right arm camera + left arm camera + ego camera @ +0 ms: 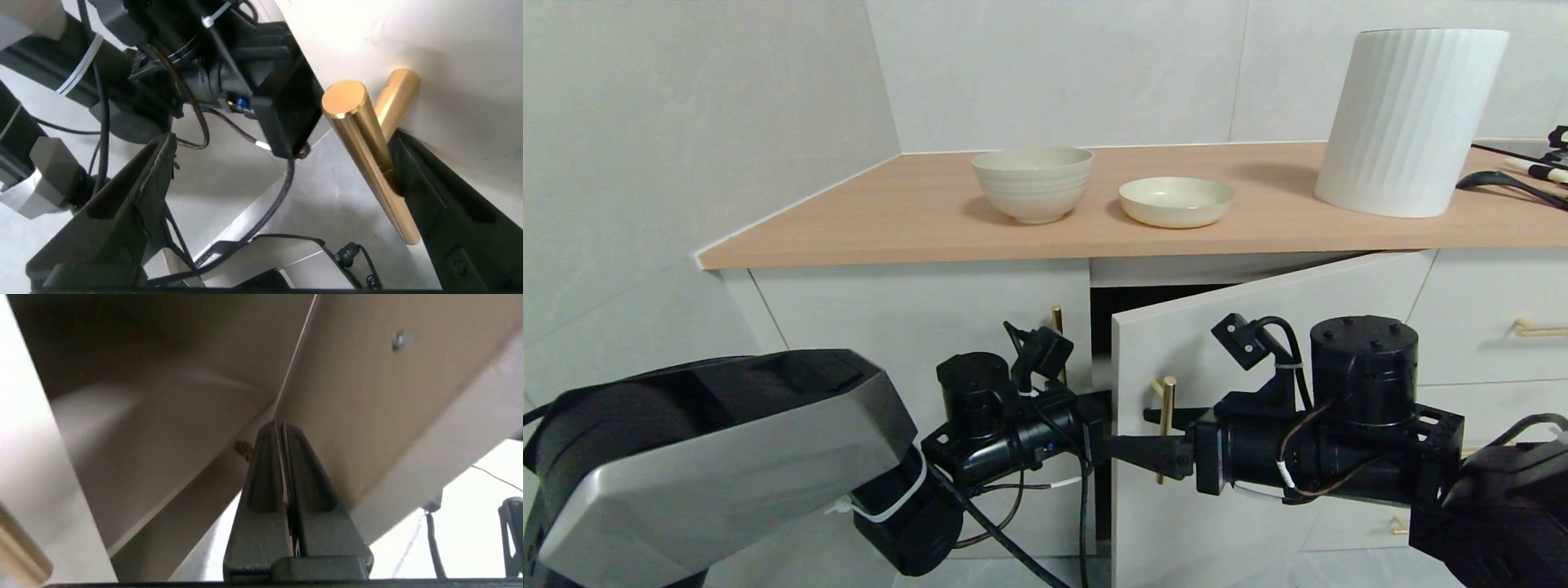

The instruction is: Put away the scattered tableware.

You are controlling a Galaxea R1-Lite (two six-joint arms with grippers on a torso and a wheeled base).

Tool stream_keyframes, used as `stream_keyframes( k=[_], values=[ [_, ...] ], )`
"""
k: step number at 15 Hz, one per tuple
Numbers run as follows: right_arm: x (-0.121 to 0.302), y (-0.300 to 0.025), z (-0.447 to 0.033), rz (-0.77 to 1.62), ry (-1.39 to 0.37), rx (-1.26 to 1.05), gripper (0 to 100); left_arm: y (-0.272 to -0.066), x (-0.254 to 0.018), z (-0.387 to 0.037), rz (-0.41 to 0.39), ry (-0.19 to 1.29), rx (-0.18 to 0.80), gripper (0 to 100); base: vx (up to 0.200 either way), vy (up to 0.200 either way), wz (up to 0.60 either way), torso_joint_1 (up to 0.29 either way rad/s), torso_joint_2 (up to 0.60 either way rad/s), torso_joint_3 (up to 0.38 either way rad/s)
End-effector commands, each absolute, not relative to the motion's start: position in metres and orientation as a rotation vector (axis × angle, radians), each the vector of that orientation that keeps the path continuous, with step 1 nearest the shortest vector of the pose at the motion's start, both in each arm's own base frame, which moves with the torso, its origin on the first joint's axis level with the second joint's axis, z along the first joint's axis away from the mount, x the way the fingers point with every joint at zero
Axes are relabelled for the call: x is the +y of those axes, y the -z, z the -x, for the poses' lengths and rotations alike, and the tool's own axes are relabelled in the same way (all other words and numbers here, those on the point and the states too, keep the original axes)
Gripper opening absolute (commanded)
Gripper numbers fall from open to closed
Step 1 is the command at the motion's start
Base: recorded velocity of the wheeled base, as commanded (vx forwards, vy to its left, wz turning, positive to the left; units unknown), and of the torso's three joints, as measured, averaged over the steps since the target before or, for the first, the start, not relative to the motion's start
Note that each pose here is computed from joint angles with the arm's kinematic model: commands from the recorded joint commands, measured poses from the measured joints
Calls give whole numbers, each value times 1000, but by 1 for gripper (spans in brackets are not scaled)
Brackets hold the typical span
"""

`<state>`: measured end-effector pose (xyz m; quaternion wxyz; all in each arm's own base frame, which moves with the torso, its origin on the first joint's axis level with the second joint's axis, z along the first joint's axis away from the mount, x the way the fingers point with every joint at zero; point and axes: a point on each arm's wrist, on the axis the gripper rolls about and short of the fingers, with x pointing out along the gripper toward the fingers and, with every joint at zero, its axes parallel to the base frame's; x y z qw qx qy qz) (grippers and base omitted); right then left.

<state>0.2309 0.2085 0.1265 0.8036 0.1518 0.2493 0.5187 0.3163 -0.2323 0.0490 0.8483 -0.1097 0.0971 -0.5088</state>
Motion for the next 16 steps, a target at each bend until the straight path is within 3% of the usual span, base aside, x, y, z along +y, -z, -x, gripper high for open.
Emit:
stream_keyframes(
  k=[1, 8, 15, 16],
  values=[
    [211, -124, -226, -317, -1115, 543, 100, -49, -237, -315, 231, 1090, 204, 0, 0, 0, 0, 0, 0, 0],
    [196, -120, -232, -194, -951, 446, 100, -51, -245, -311, 234, 1111, 198, 0, 0, 0, 0, 0, 0, 0],
    [167, -144, -226, -213, -898, 360, 100, -51, -245, -311, 235, 1111, 204, 0, 0, 0, 0, 0, 0, 0],
    [145, -159, -219, -192, -862, 285, 100, -52, -245, -311, 235, 1112, 202, 0, 0, 0, 0, 0, 0, 0]
  ],
)
